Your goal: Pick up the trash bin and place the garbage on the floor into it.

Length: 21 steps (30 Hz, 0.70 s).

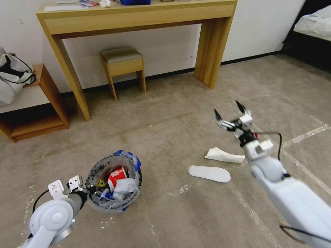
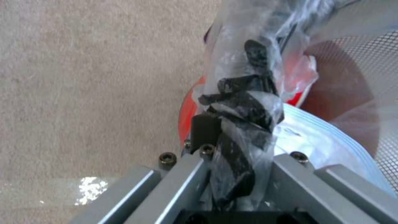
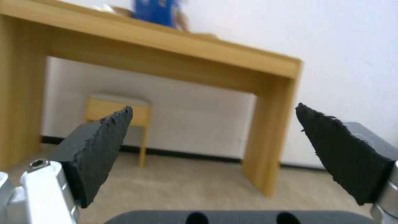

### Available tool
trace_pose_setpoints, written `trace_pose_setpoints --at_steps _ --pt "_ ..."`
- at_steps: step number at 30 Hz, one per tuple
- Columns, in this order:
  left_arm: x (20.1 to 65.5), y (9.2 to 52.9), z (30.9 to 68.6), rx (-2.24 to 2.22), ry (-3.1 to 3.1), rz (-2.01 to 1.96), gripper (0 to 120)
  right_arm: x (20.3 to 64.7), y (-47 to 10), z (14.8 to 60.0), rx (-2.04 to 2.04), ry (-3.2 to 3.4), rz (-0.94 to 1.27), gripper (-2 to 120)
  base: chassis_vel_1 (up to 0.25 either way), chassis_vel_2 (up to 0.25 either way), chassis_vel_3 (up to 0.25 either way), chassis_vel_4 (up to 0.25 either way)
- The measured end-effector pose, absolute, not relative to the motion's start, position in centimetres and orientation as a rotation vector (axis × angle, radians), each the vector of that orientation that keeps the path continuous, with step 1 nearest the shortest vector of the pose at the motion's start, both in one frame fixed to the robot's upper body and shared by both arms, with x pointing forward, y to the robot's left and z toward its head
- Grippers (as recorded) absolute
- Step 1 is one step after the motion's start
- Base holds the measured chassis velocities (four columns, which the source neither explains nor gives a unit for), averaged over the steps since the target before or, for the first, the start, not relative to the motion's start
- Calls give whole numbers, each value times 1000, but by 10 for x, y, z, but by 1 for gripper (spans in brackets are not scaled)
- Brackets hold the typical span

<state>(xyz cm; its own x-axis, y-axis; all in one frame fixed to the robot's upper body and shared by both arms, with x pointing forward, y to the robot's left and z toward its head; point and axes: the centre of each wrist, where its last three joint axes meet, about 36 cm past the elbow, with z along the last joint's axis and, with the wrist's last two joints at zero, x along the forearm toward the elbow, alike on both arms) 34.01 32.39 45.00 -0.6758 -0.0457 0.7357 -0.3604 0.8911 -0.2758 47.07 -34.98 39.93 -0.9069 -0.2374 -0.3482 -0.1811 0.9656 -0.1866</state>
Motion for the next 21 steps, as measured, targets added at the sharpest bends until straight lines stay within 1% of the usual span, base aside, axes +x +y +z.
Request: trace_pose_setpoints --at_steps 3,5,7,10,12,14,16,21 --pt "340 324 451 287 -2274 518 0 445 -354 385 -168 2766 -194 100 0 0 0 0" --pt "340 324 451 285 -2275 517 0 439 -353 382 -139 2772 -171 100 0 0 0 0" --pt "340 324 451 282 -2275 513 0 423 -345 372 -65 2783 -114 100 0 0 0 0" --pt "340 323 451 280 -2276 513 0 415 -338 366 -32 2788 -89 100 0 0 0 0" --pt "341 323 452 276 -2277 510 0 393 -324 350 20 2804 -48 100 0 0 0 0" --pt "341 323 452 274 -2277 509 0 385 -320 344 29 2808 -48 100 0 0 0 0" --pt "342 321 452 269 -2277 511 0 363 -315 329 73 2813 -65 100 0 0 0 0" --pt "342 319 450 263 -2273 512 0 344 -315 319 116 2823 -64 100 0 0 0 0"
